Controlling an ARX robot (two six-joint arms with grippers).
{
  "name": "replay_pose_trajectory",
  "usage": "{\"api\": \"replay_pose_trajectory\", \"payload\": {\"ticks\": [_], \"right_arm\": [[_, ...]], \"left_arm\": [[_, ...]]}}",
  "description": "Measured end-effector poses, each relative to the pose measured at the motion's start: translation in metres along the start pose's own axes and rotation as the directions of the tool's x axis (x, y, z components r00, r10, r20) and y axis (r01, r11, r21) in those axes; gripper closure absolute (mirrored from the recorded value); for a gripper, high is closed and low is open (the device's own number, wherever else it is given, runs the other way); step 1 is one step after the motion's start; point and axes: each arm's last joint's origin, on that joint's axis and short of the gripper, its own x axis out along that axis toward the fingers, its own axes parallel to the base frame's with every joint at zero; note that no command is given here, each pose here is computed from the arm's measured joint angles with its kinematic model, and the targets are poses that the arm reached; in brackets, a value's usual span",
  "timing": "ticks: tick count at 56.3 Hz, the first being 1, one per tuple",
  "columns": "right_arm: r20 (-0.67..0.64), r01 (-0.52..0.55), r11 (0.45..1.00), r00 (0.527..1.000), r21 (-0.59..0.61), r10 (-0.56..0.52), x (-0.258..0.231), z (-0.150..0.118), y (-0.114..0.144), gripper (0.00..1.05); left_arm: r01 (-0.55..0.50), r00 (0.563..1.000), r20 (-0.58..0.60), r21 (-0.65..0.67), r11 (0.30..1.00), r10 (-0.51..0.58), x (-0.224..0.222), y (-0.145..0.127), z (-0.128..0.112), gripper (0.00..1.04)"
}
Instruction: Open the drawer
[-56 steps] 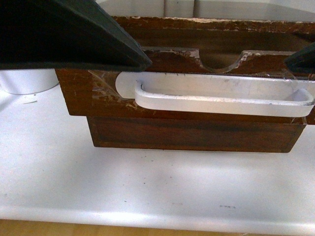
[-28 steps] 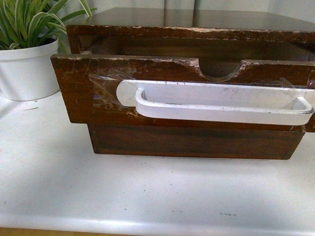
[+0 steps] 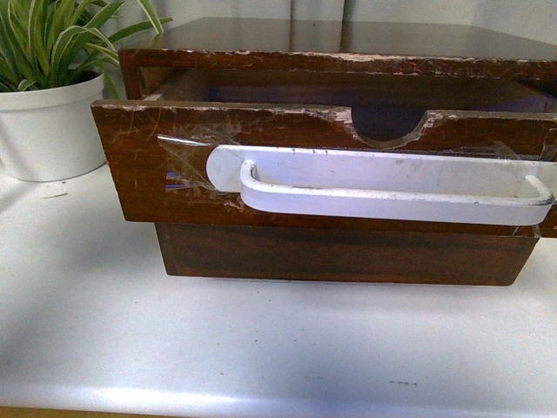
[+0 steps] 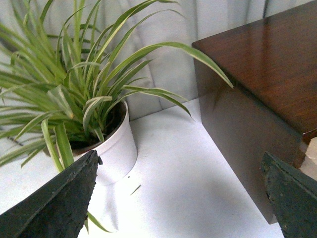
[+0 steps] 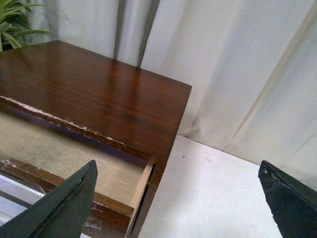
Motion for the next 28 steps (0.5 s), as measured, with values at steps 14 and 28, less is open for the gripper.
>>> {"api": "replay_pose_trajectory", "payload": {"ticks": [14,28], "right_arm": [[0.011,0.111,0.988,0.994,0.111,-0.113,-0.017,-0.023,0.004,0.09],[-0.006,0.184,0.965,0.982,0.189,-0.187,-0.039,-0.050,0.012,0.09]], "left_arm": [[-0.079,0.997,-0.022,-0.180,0.980,0.076,-0.021,0.000,-0.030,0.06],[-0.143,0.989,-0.070,-0.306,0.941,0.127,-0.050,-0.011,-0.060,0.06]]}}
